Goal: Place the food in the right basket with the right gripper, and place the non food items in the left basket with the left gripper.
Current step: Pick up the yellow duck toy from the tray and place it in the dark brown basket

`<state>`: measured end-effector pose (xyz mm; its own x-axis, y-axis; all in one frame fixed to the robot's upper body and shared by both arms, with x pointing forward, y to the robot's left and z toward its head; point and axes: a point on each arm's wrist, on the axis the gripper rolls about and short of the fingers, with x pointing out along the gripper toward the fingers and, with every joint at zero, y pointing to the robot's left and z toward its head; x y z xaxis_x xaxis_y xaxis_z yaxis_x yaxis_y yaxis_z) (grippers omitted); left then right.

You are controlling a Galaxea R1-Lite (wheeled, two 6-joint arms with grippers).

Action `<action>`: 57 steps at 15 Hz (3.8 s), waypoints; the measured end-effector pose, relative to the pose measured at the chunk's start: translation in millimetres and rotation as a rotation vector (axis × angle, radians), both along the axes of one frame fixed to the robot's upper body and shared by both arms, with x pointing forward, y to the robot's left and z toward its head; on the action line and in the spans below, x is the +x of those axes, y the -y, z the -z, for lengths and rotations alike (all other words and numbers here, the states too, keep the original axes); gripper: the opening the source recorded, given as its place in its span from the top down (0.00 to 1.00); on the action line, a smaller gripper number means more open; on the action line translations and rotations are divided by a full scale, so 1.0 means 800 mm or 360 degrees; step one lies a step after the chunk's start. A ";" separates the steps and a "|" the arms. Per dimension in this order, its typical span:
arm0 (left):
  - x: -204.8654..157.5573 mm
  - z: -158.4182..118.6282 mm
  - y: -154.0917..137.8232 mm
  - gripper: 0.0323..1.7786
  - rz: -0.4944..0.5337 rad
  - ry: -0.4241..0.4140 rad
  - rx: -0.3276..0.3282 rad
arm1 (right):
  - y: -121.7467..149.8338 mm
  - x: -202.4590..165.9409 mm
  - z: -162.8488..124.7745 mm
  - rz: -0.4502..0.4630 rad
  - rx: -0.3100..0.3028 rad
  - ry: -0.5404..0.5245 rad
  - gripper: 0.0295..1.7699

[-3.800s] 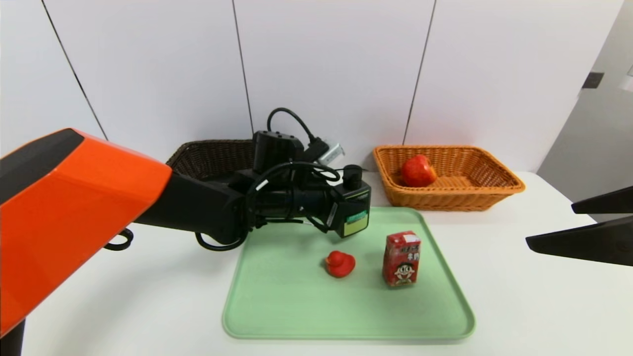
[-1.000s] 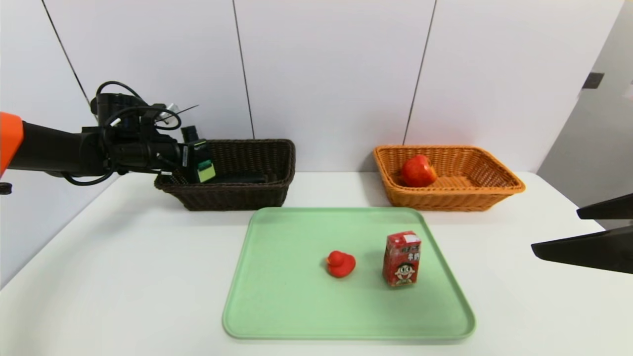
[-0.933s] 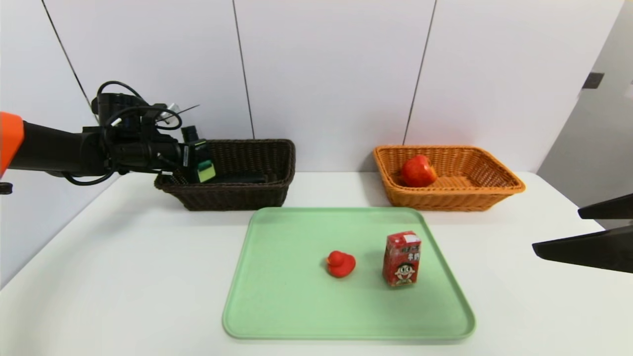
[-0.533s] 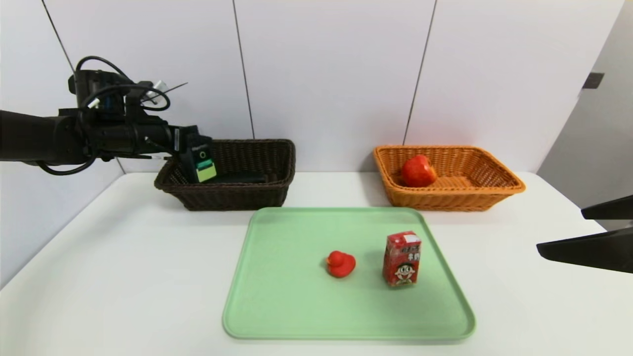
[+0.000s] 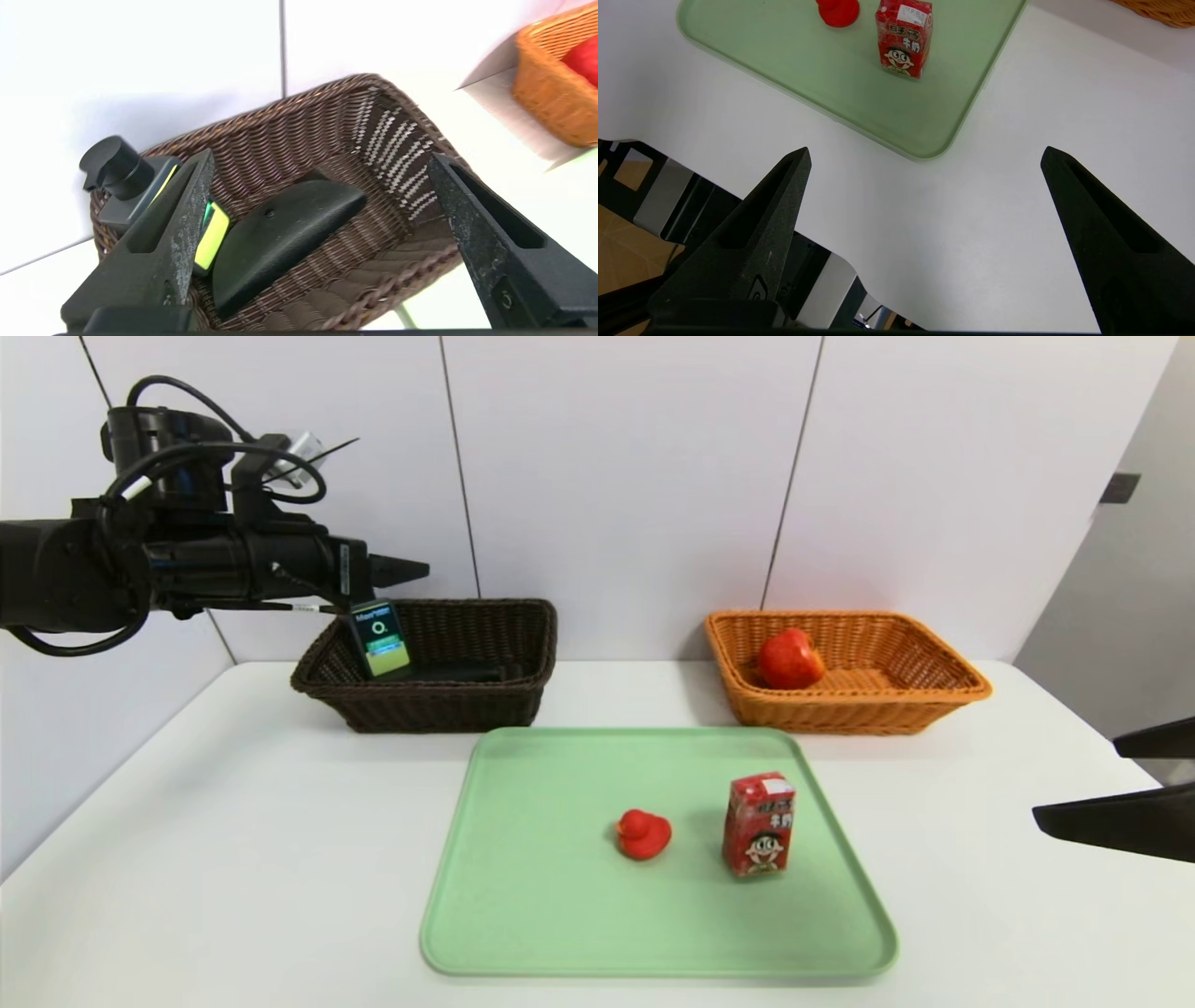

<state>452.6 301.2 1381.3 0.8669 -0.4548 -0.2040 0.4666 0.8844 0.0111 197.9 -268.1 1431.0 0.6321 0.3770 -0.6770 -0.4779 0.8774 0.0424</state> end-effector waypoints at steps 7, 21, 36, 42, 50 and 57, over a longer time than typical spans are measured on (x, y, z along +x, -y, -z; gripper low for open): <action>-0.080 -0.057 0.065 0.06 0.0267 0.0090 -0.0092 | 0.004 -0.006 0.000 -0.0001 0.0009 0.0014 0.04; -0.174 0.028 0.187 0.05 0.0765 -0.0451 -0.0078 | 0.003 -0.005 -0.002 0.0003 0.0033 0.0039 0.04; -0.116 0.142 0.252 0.05 0.1106 -0.0393 0.0634 | 0.004 -0.006 0.006 -0.0004 0.0033 0.0030 0.04; -0.094 0.175 0.270 0.05 0.1086 -0.0435 0.0607 | 0.004 -0.006 0.006 0.0001 0.0030 0.0027 0.04; -0.088 0.197 0.274 0.35 0.1090 -0.0496 0.0622 | 0.004 -0.006 0.006 0.0010 0.0028 0.0029 0.04; -0.093 0.181 0.270 0.62 0.1083 -0.0454 0.0610 | 0.005 -0.006 0.006 0.0012 0.0029 0.0029 0.04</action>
<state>378.0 85.0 1236.2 0.3190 -0.7152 -0.6218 0.9287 0.3669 0.0544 193.5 -271.8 1425.9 0.6471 0.3842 -0.6585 -0.4720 0.8802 0.0496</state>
